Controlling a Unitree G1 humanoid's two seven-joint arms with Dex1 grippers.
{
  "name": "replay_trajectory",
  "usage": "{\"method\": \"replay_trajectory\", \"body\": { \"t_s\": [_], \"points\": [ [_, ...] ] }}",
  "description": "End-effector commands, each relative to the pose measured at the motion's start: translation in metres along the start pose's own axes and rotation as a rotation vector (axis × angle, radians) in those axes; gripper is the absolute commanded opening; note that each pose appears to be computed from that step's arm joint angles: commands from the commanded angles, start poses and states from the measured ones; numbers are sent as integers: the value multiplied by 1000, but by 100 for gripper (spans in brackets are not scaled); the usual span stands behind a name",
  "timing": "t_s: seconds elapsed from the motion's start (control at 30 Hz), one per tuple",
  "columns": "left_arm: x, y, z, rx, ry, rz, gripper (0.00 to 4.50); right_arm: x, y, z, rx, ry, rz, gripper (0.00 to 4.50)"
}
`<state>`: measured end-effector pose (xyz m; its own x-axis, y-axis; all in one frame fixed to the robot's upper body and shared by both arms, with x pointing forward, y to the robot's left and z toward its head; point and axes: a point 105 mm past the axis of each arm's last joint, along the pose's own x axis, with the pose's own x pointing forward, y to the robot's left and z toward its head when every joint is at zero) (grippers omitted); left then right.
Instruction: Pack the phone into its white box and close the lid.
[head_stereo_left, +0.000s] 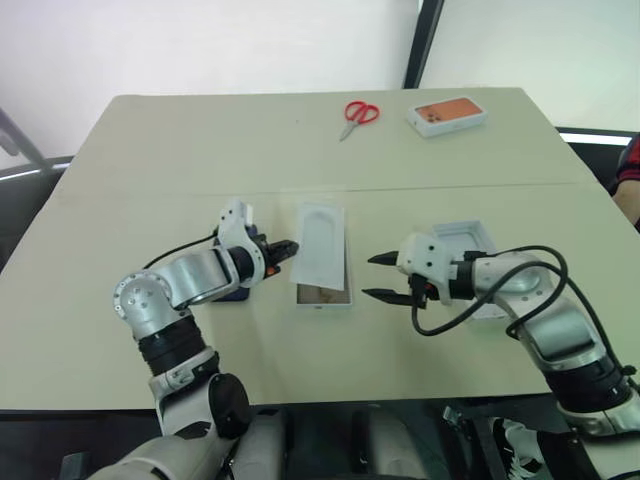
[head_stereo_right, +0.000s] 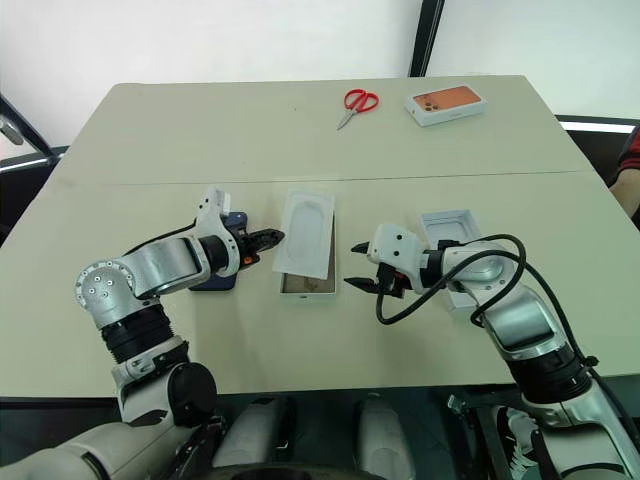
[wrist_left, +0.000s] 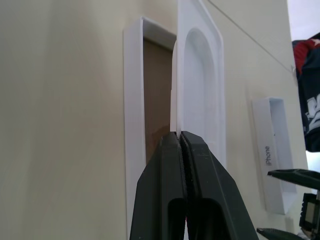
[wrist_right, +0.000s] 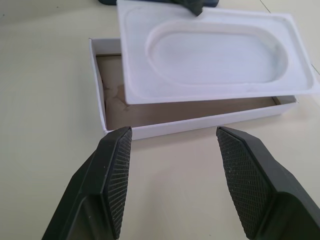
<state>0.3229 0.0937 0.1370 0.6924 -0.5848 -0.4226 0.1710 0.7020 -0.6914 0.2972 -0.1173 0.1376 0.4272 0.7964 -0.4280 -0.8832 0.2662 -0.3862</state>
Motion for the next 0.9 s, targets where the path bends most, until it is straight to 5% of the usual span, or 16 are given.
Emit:
{"method": "replay_trajectory", "body": {
  "t_s": [0.03, 0.37, 0.67, 0.8, 0.9],
  "points": [
    [-5, -10, 1, 30, -21, -19, 0, -1, -5, 10, -38, -37, -17, 280],
    [-11, -15, -7, 6, 33, -8, 0, 0, -6, 8, -44, -44, -17, 280],
    [-30, -19, -1, 60, 36, -59, 437, -2, -12, 14, -40, -75, -39, 286],
    [-50, -15, 22, 145, -47, -61, 437, 1, -21, 28, -8, -145, -67, 286],
    [-66, -11, 52, 320, -227, -9, 441, 9, -24, 34, 21, -156, -70, 210]
  ]
}}
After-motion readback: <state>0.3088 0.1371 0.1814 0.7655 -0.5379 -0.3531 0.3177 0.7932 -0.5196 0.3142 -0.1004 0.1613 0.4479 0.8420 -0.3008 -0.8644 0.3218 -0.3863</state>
